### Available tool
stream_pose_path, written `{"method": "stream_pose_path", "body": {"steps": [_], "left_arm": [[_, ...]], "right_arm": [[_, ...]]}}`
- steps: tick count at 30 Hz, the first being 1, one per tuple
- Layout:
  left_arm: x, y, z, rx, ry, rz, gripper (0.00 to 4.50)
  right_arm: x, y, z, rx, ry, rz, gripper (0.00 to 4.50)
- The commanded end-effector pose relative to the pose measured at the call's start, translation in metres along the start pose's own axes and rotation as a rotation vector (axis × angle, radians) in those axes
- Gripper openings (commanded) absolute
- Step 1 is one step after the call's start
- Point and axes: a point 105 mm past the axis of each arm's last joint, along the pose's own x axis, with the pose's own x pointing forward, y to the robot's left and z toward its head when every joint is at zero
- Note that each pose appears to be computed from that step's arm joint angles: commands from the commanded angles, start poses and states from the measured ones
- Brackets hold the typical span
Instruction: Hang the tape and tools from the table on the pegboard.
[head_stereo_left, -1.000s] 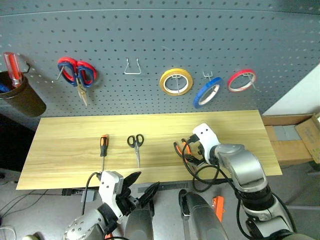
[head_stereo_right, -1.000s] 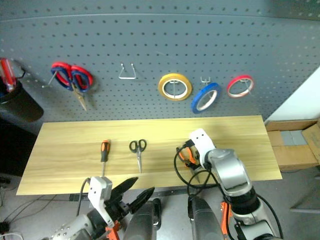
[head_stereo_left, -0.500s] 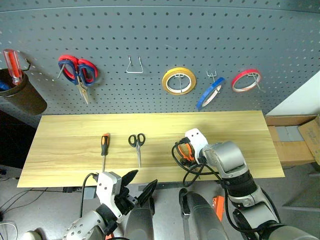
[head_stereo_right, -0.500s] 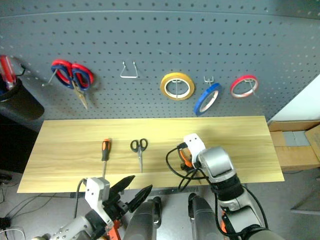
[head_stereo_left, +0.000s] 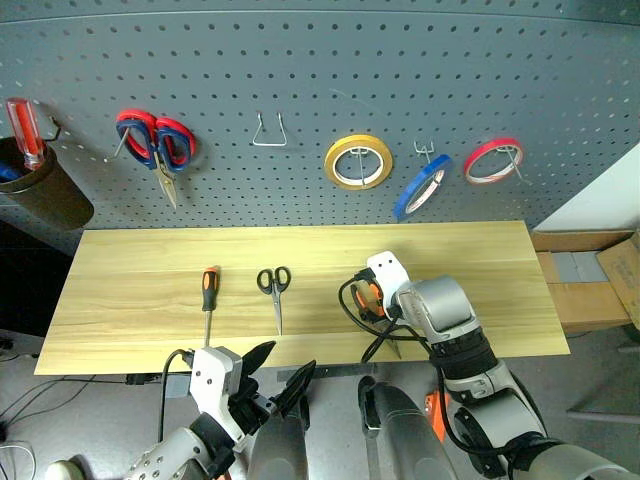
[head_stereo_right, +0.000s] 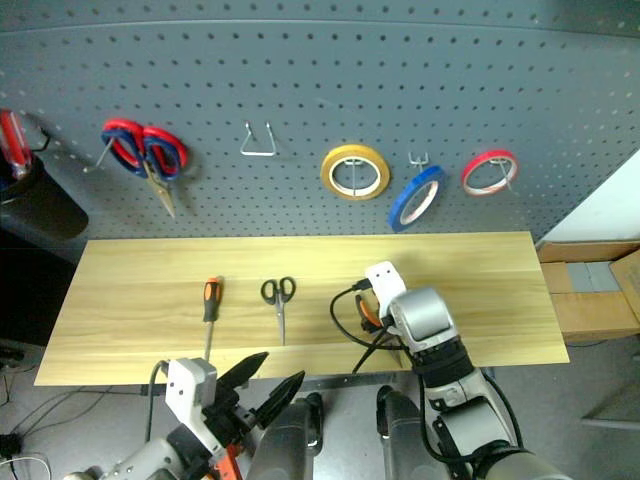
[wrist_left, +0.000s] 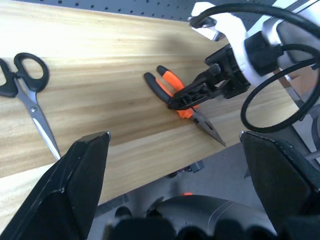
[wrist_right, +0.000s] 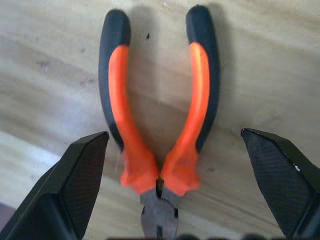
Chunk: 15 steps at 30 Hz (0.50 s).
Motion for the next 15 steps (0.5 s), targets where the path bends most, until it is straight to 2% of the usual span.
{"method": "stream_pose_path", "body": {"steps": [1, 11, 15], "left_arm": [[-0.003, -0.005, 0.010, 0.001, -0.034, -0.008, 4.50], [-0.001, -0.006, 0.009, 0.003, -0.030, -0.015, 4.50], [-0.001, -0.006, 0.009, 0.003, -0.030, -0.017, 4.50]], "right_arm": [[0.008, 0.003, -0.007, 0.027, 0.016, 0.013, 4.40], [0.017, 0.007, 0.008, 0.005, -0.023, 0.006, 4.40], [0.016, 0.005, 0.008, 0.004, -0.034, 0.013, 3.13]]}}
